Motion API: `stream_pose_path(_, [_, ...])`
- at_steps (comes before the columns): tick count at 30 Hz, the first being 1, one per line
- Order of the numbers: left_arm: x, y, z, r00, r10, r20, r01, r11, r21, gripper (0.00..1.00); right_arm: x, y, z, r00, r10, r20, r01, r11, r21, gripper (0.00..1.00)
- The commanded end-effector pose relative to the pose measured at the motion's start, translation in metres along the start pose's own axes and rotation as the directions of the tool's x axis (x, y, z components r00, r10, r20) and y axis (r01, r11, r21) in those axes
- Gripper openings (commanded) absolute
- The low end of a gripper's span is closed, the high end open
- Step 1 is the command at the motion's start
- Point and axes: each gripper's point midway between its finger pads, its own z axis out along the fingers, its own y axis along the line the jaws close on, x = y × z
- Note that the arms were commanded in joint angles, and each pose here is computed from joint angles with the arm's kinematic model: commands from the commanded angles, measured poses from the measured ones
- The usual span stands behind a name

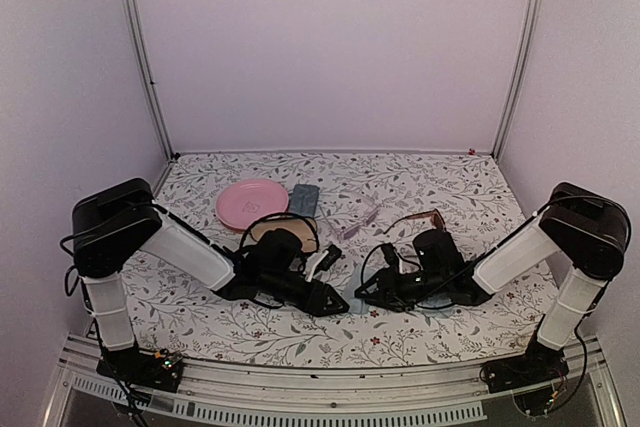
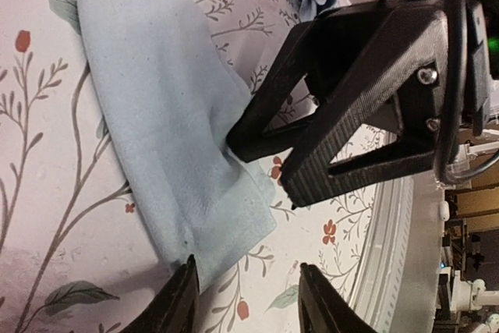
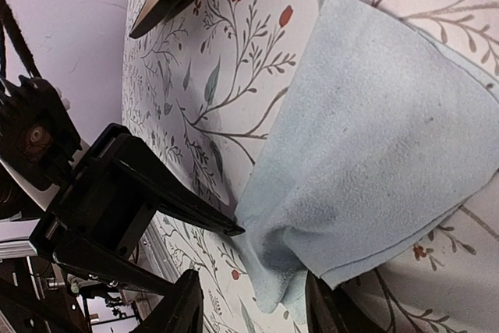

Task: Organize the sunglasses
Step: Smooth out the folded cleaning cloth at the center of the board.

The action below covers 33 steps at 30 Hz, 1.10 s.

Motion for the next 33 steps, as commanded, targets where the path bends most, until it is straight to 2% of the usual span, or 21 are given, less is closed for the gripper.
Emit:
stream_pose_path(1, [0.024,0.016,-0.002,0.997,-0.022,-0.080,0.015,0.996,-0.090,0.45,0.017,-0.014,-0.004,0.999,0.039,-0.028,-0.037,0.998,0.060,0.47])
stream_pose_path(16, [0.026,0.009,-0.001,0.994,0.027,-0.107,-0.038,0.994,-0.103,0.45,0.003,0.022,-0.013,0.999,-0.035,0.007,0.035,0.999,0.003,0.48])
stream_pose_path(23, [0.030,0.008,-0.005,0.989,0.052,-0.141,-0.068,0.991,-0.114,0.42,-0.004,0.020,0.006,0.999,-0.048,-0.014,0.048,0.999,0.005,0.48])
stream_pose_path(33, [0.025,0.008,-0.011,0.989,0.075,-0.130,-0.093,0.986,-0.138,0.42,0.013,0.005,0.009,0.998,0.001,-0.064,0.001,1.000,0.024,0.48])
